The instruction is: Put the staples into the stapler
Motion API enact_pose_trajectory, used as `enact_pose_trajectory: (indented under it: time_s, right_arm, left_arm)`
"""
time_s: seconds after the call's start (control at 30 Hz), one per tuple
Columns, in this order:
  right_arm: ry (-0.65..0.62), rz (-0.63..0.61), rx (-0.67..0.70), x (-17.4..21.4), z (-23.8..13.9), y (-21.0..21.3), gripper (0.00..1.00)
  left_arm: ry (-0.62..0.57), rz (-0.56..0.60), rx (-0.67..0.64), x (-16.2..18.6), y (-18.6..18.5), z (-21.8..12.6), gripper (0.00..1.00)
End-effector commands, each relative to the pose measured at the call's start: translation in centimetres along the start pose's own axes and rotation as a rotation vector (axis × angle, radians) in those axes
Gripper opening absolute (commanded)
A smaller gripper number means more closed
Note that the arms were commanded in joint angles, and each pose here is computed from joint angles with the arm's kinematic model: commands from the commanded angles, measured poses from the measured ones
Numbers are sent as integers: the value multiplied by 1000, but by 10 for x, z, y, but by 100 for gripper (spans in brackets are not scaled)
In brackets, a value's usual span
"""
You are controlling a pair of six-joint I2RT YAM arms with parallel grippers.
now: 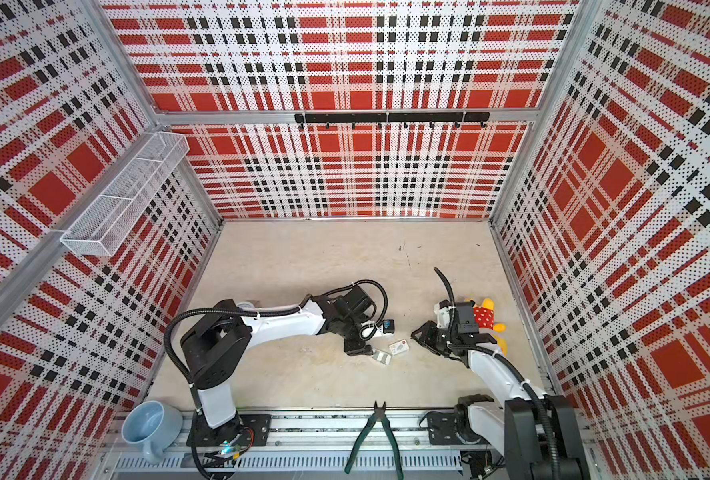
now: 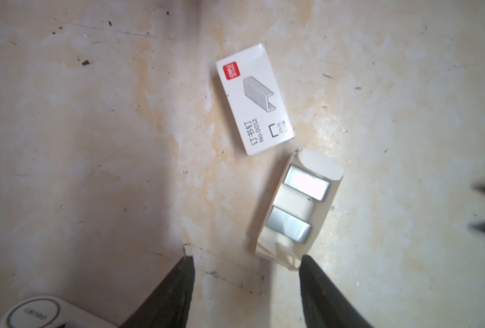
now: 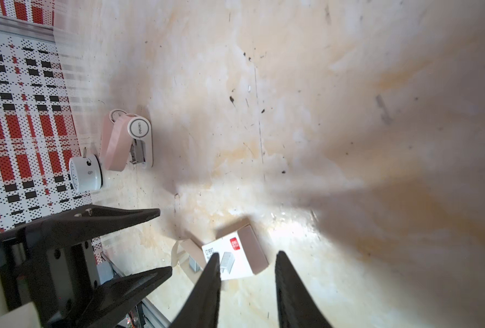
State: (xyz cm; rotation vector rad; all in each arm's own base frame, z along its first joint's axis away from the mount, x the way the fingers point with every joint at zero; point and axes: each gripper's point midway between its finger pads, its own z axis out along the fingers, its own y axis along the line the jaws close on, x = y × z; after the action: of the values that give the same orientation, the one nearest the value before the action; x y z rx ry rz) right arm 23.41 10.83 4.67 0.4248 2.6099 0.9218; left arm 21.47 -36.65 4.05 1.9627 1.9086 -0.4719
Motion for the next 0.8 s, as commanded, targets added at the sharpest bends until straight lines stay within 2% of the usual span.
enact_pose_trajectory:
  time_s: [0.0, 0.23, 0.4, 0.63, 0.77]
  right_arm:
    - [-19, -36, -13, -10, -3, 7, 34]
    - [-18, -65, -5, -12, -10, 12, 33]
    - [-21, -86, 8, -15, -15, 15, 30]
    - [-7, -78, -115, -16, -13, 38, 27]
    - [-11, -89, -77, -18, -15, 34, 28]
  left_arm:
    - [8, 7, 3, 2, -3, 2, 62]
    - [-29, 28, -28, -10, -2, -20, 63]
    - [-43, 68, -81, -23, 24, -55, 63]
    - [16, 159, -163, -15, 71, -89, 62]
    - [78, 247, -188, -6, 88, -96, 63]
